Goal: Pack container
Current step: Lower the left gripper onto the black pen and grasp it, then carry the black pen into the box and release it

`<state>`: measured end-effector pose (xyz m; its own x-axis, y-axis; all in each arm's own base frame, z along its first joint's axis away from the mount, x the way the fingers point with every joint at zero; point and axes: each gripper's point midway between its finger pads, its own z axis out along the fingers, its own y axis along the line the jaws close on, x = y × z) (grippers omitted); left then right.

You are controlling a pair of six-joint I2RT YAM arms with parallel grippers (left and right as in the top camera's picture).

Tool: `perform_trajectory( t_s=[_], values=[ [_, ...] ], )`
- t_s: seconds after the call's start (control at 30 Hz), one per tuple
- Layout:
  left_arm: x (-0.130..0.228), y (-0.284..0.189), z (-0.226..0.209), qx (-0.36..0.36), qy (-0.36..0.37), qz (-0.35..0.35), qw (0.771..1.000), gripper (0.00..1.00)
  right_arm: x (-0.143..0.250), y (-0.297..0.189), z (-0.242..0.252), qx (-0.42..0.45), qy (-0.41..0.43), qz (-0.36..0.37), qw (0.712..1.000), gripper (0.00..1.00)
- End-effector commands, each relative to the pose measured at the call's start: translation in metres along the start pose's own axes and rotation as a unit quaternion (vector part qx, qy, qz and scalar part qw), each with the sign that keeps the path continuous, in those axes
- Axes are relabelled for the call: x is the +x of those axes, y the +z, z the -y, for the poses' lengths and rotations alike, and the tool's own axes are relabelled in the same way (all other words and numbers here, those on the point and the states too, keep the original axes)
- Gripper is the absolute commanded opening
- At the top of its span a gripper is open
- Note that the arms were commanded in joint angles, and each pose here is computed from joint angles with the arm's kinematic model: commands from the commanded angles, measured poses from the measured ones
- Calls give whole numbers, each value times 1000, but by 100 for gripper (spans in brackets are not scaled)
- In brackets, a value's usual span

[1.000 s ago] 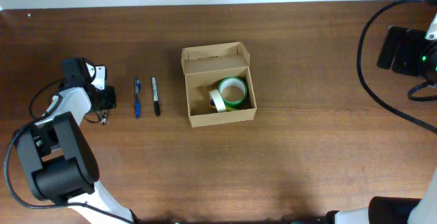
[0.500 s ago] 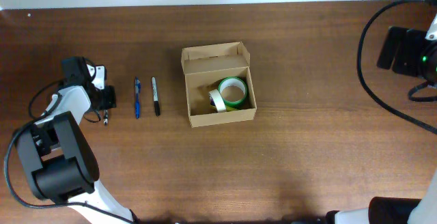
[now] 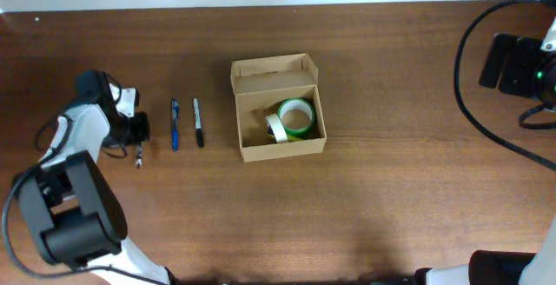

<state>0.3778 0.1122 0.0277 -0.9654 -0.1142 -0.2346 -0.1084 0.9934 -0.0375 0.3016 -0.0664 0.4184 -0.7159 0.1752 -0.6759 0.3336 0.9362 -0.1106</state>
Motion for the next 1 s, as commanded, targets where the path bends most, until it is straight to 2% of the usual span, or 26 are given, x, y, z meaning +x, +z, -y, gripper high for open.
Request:
perform_trajectory(
  t_s=[0.0,0.2,0.33,0.5,0.67,0.77,0.97],
  values=[
    [-51,-84,12,0,16,98,995,2,3,-8,1,-10,5,5,1000,99],
    [-71,-172,74,74,72,166,981,2,3,-8,0,-12,5,4,1000,99],
    [-75,-212,141,163,150,212,952,2,3,-8,0,-12,5,4,1000,99],
    [-72,-232,213,233,226,236,916,2,3,-8,0,-12,5,5,1000,99],
    [-64,-256,291,300,312,276,858,2,3,-10,1,-12,5,7,1000,99],
    [-54,-268,331,341,365,296,814,2,3,-12,1,-13,6,10,1000,99],
    [-30,-262,382,432,441,284,734,2,4,-21,4,-14,-1,20,1000,99]
  ],
)
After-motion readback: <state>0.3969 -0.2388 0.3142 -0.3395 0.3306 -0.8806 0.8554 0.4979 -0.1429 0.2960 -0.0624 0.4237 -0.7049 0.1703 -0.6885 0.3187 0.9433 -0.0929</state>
